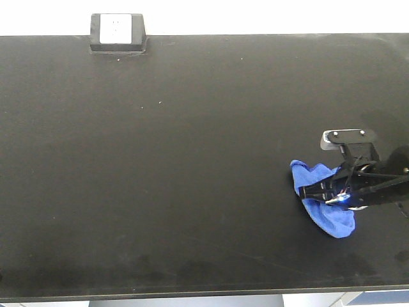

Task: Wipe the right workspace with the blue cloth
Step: 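Lower the cloth onto the counter and wipe it across the surface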

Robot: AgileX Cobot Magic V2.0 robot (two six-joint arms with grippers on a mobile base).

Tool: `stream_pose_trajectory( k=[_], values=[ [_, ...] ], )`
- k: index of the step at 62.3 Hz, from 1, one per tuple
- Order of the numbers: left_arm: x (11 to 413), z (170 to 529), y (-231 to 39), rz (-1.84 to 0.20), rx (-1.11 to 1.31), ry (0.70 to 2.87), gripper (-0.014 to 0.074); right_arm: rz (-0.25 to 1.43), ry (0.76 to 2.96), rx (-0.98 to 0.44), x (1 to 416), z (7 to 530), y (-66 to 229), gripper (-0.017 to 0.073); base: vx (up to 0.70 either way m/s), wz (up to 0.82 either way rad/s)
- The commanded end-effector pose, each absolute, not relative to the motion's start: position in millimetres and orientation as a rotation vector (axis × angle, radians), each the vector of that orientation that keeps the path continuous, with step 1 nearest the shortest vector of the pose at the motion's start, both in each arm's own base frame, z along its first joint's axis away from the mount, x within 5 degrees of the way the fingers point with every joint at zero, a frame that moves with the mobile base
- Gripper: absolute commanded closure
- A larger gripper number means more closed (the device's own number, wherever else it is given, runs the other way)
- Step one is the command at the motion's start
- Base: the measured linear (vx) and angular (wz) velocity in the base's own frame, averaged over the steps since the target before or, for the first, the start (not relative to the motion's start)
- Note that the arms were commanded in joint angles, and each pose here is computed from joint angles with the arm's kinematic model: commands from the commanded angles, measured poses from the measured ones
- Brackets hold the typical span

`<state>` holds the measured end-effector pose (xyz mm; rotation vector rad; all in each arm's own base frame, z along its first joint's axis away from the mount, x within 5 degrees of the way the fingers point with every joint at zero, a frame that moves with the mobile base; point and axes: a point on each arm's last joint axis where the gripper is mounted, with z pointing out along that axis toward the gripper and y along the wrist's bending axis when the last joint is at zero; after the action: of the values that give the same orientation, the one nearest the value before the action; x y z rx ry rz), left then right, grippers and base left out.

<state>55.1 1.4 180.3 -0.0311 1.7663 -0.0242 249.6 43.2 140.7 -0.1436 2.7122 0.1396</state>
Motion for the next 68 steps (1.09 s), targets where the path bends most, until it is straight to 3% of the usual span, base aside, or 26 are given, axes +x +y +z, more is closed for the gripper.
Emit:
stream_pose_trajectory(
  k=[1, 11, 18, 28, 38, 42, 50, 62, 68],
  values=[
    [56.2, 178.4, 0.0, -0.044, -0.023, 1.698, 0.0599, 0.168, 2.665, -0.23, 253.1, 145.4, 61.8, 0.056, 0.0, 0.0],
    [56.2, 178.4, 0.0, -0.044, -0.023, 1.698, 0.0599, 0.198, 2.567, -0.59, 240.2, 145.2, 112.3, 0.056, 0.0, 0.0],
    [56.2, 178.4, 0.0, -0.044, -0.023, 1.698, 0.0599, 0.205, 2.542, -0.603, 239.2, 145.9, 117.7, 0.056, 0.0, 0.0],
    [56.2, 178.4, 0.0, -0.044, -0.023, 1.698, 0.0599, 0.129, 2.612, -0.307, 257.7, 144.7, 59.6, 0.056, 0.0, 0.0],
    [56.2, 178.4, 0.0, -0.044, -0.023, 1.698, 0.0599, 0.045, 2.629, 0.186, 262.3, 144.2, -25.6, 0.056, 0.0, 0.0],
    [56.2, 178.4, 0.0, -0.044, -0.023, 1.698, 0.0599, 0.043, 2.636, 0.234, 260.4, 143.7, -34.0, 0.056, 0.0, 0.0],
    [56.2, 178.4, 0.0, -0.044, -0.023, 1.698, 0.0599, 0.079, 2.645, -0.014, 262.8, 143.9, 2.5, 0.056, 0.0, 0.0],
    [56.2, 178.4, 0.0, -0.044, -0.023, 1.698, 0.0599, 0.19, 2.556, -0.56, 244.9, 145.5, 103.7, 0.056, 0.0, 0.0],
    [56.2, 178.4, 0.0, -0.044, -0.023, 1.698, 0.0599, 0.204, 2.516, -0.619, 241.2, 146.8, 117.3, 0.056, 0.0, 0.0]
  ],
)
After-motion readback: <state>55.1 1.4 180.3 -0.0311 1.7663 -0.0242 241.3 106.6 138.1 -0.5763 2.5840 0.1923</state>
